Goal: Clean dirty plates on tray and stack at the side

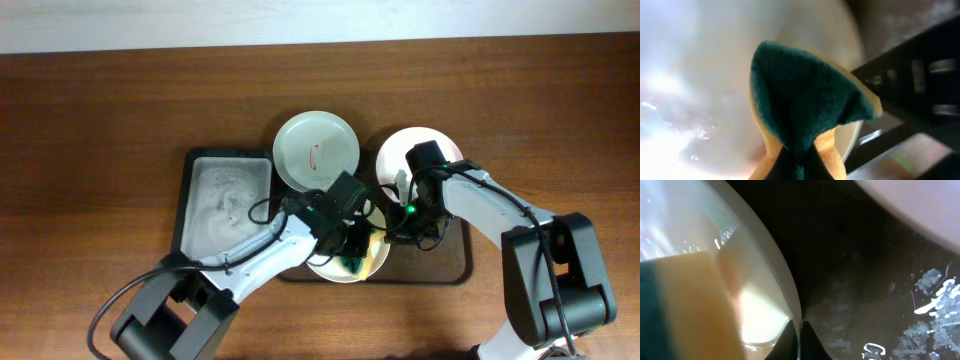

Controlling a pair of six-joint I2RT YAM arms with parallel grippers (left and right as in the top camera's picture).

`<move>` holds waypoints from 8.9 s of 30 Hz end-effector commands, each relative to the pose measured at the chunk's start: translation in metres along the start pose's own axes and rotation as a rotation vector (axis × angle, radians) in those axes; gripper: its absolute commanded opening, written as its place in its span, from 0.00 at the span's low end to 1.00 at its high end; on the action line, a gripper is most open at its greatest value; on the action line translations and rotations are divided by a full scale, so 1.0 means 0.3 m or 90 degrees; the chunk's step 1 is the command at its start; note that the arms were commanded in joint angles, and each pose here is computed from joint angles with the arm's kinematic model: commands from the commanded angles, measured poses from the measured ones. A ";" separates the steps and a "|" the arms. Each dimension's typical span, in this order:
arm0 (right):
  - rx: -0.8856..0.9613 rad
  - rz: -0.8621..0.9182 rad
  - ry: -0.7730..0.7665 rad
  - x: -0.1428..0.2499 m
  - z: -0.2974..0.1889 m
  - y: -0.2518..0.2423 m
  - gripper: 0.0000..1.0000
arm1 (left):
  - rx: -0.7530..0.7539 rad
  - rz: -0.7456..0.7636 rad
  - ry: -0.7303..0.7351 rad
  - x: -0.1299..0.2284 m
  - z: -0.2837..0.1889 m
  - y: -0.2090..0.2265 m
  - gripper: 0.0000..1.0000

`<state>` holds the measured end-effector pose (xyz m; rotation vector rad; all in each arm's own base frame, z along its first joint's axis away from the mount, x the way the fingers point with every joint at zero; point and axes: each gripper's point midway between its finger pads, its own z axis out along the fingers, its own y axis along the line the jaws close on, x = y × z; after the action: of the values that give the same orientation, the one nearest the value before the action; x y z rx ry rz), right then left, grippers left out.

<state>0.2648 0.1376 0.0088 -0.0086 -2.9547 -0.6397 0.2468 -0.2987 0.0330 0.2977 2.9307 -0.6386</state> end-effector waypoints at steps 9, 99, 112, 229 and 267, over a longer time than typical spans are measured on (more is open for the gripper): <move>0.006 -0.005 0.004 0.005 0.004 -0.003 0.04 | -0.173 -0.110 -0.240 -0.160 -0.141 0.168 0.00; 0.140 0.226 -0.225 -0.279 -0.237 -0.430 0.19 | -0.224 -0.140 -0.049 -0.105 -0.314 0.791 0.00; -0.001 0.288 0.003 -0.025 -0.171 -0.265 0.43 | -0.224 -0.140 -0.050 -0.106 -0.314 0.791 0.00; 0.062 0.107 0.016 -0.005 -0.041 -0.174 0.04 | -0.096 -0.088 -0.088 -0.156 0.055 0.073 0.00; 0.672 -0.184 -0.576 -0.115 -0.744 0.144 0.04 | -0.249 -0.121 -0.010 -0.180 -0.315 0.865 0.16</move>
<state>0.3238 0.0871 0.1983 0.3546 -3.6530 1.1611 0.3484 -0.0405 0.0347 -0.0392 2.9806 -0.0953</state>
